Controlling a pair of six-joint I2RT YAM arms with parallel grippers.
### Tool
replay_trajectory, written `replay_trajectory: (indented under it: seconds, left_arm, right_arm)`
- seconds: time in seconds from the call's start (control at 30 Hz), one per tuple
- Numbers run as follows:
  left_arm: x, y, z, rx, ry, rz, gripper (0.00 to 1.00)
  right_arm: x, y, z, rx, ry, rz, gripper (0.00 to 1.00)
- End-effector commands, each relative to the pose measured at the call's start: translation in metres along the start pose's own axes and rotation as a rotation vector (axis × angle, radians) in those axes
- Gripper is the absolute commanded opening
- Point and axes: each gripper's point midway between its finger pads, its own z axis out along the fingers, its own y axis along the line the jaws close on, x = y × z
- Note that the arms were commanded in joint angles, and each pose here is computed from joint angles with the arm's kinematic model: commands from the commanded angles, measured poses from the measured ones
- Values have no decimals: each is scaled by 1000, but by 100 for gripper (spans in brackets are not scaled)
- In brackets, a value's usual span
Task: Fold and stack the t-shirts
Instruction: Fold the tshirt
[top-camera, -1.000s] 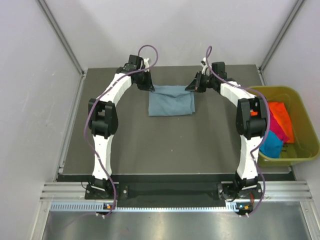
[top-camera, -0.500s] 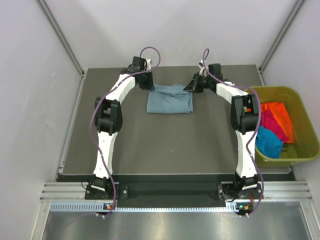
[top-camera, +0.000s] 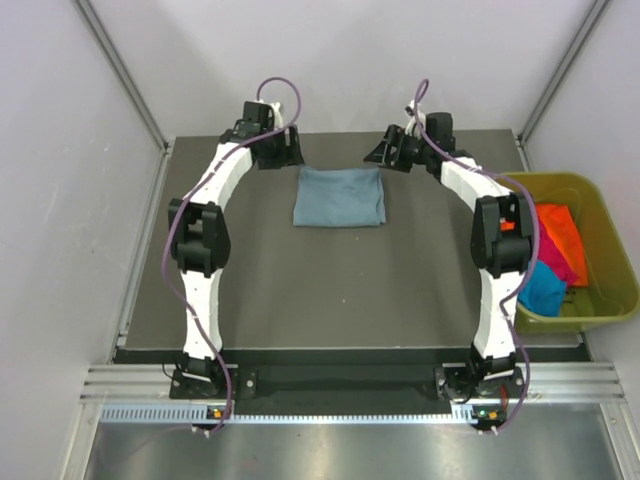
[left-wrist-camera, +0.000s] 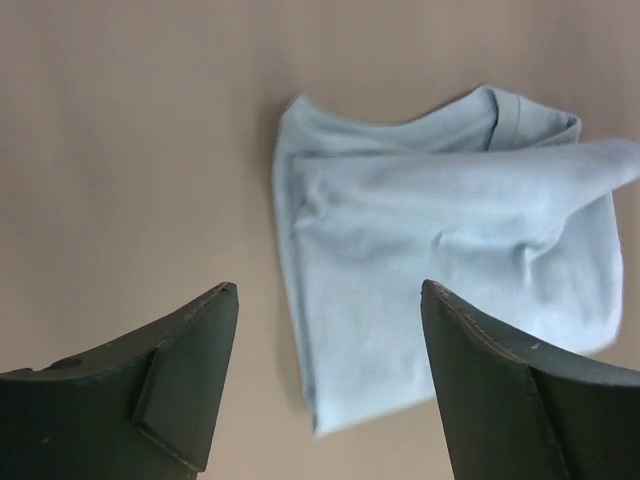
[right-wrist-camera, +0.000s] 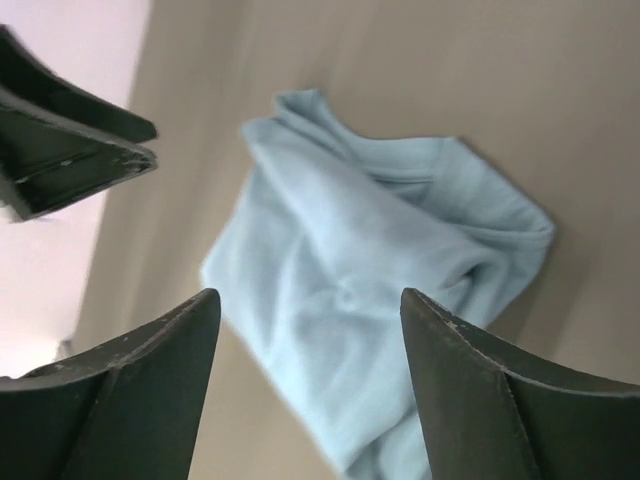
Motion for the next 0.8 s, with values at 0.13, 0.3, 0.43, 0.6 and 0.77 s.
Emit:
replay_trajectory:
  seconds: [0.13,0.3,0.43,0.6,0.77]
  left_arm:
    - [30,29,-31,99,92,-148,73]
    - [32,3,-33,241,116,-172,58]
    - [41,-27,-36,320,149,-178,51]
    - [64,-45,-34,334,198,-171,50]
    - [65,-46,-43,327,200,-152,59]
  right_arm:
    - [14,61,-14,-134,17,-10,67]
    - [34,67,3,-158,56,7,66]
    - [45,59,25,-163,79,30,66]
    - [37,44,46,-158,65,43,66]
    - [21,21,67,-147,26,47,65]
